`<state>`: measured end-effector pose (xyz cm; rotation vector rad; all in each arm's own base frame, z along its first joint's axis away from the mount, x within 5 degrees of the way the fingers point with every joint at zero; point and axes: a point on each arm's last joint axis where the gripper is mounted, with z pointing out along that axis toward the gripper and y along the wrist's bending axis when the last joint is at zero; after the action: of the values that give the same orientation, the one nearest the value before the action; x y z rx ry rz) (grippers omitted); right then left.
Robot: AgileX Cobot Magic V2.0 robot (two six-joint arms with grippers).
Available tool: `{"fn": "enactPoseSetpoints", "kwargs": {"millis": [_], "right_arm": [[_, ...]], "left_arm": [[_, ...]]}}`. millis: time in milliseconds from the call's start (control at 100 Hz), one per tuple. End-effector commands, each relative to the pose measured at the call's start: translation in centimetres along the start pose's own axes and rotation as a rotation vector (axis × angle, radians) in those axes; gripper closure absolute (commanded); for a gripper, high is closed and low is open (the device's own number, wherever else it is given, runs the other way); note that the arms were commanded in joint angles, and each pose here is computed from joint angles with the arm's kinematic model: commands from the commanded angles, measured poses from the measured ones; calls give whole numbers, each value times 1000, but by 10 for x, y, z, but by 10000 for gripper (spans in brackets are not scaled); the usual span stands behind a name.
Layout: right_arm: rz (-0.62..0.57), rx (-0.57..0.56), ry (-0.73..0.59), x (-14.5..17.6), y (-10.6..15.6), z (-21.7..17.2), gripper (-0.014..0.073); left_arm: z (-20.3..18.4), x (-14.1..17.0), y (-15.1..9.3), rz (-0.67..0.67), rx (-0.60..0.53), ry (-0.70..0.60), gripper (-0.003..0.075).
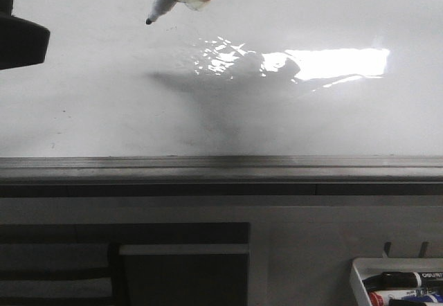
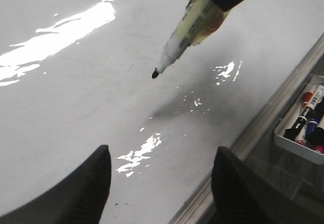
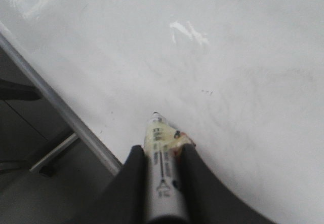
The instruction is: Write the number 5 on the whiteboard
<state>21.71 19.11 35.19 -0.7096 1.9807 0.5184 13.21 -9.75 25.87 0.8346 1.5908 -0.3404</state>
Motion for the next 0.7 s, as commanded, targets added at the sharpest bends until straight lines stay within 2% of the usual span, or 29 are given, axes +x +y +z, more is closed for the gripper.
{"fn": "enactPoseSetpoints", "kwargs": {"millis": [0,240,460,690], "right_arm": [[3,28,-103,-27,-8,-5,645],[24,60,-15,-18,-22,16,645],[56,52,87,11,-22,27,645],[31,61,50,5,-22,14,645]], "left_arm": [[-2,-13,4,-39,-11,-81,325],[-2,-14,6,-41,-15,-94,326],[-2,-14,6,-41,-15,-94,335],[-2,-14,6,-41,-15,-94,335]]}}
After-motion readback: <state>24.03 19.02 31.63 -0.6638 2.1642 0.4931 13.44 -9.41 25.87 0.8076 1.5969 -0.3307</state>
